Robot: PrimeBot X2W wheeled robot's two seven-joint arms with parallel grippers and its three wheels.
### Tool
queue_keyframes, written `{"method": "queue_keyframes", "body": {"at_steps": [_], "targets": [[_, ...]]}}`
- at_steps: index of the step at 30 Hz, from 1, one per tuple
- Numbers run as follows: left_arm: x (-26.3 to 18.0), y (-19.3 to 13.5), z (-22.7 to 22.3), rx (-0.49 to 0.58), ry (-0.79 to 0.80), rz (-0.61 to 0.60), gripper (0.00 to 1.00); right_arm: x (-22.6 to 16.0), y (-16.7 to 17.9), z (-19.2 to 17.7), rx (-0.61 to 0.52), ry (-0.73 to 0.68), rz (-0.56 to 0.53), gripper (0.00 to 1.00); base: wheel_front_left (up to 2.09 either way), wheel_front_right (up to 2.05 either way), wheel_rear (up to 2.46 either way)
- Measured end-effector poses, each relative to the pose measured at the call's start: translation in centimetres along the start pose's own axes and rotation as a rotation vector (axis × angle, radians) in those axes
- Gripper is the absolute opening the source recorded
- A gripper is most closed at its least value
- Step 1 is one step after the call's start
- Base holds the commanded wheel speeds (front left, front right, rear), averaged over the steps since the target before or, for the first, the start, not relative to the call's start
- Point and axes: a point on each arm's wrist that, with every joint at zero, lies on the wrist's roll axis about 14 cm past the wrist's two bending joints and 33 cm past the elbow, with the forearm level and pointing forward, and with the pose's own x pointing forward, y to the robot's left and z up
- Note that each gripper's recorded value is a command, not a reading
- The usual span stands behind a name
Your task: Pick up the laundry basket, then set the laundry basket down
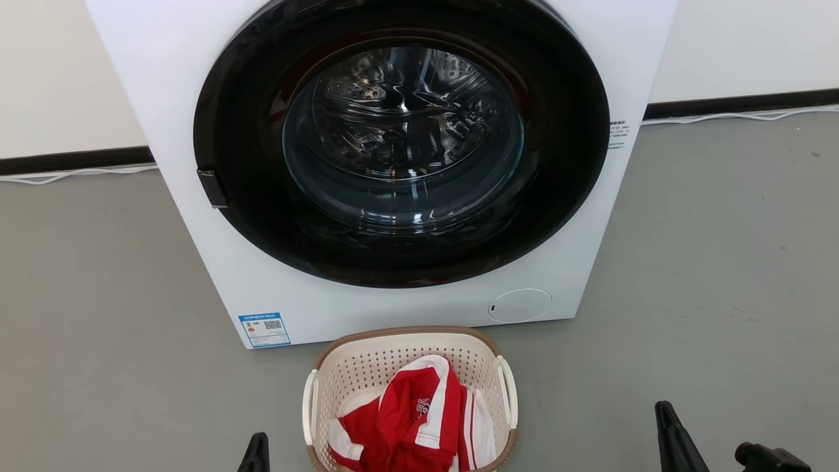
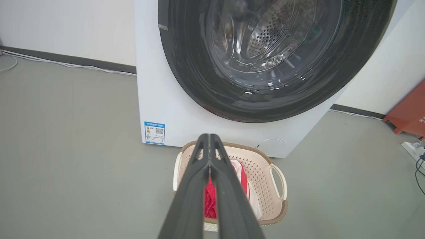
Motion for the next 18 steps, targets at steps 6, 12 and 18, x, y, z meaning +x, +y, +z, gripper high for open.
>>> {"method": "queue_keyframes", "body": {"at_steps": [6, 12, 18], "targets": [[0.21, 0.3, -0.15, -0.064, 0.015, 0.01, 0.0, 0.1, -0.2, -0.1, 0.06, 0.011, -0.014, 0.0, 0.0, 0.0, 0.0], [0.3, 0.75, -0.42, -0.129, 0.032, 0.026, 0.0, 0.24, -0.37, -0.02, 0.122, 0.011, -0.026, 0.0, 0.0, 0.0, 0.0], [0.73, 0.99, -0.24, -0.195, 0.037, 0.033, 0.0, 0.33, -0.6, -0.04, 0.182, 0.016, -0.04, 0.0, 0.0, 0.0, 0.0]]}}
